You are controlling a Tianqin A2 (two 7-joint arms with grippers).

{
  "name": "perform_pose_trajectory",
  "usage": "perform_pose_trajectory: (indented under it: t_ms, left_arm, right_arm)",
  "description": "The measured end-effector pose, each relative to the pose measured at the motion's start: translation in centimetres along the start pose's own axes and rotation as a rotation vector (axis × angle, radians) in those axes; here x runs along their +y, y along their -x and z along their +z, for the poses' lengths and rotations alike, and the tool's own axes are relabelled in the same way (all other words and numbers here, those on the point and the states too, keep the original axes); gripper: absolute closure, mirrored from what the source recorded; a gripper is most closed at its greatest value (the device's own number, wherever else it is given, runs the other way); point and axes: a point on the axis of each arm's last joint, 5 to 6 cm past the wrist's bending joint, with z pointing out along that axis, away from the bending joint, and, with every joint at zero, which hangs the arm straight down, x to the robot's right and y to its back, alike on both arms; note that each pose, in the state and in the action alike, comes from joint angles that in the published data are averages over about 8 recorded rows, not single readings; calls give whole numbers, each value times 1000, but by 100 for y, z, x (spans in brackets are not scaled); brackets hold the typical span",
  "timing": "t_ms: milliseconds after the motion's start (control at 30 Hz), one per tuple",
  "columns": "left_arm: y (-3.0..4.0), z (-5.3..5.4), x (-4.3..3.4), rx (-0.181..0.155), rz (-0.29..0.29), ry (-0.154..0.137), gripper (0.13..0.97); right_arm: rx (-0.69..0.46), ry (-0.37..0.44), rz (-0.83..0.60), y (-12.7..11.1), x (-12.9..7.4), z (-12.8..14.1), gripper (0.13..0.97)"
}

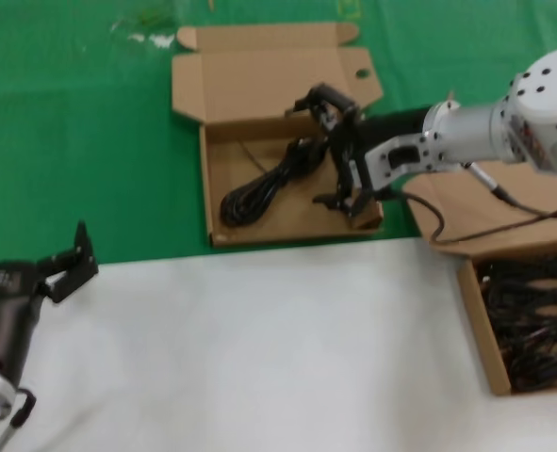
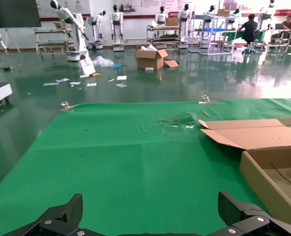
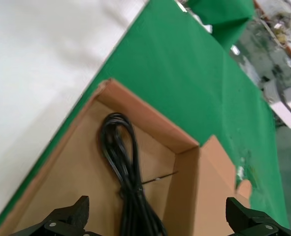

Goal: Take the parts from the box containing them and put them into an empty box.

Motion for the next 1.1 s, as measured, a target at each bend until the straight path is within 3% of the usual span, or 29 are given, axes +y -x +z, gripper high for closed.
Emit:
perform_pose_trajectory:
  t_ms: [567,1100]
  left_arm:
    - [0,0,0,0,0,0,132]
    - [0,0,0,0,0,0,132]
  right_arm:
    - [188,17,289,542,-245,183,130]
    - [390,43,624,1093,-505,142,130]
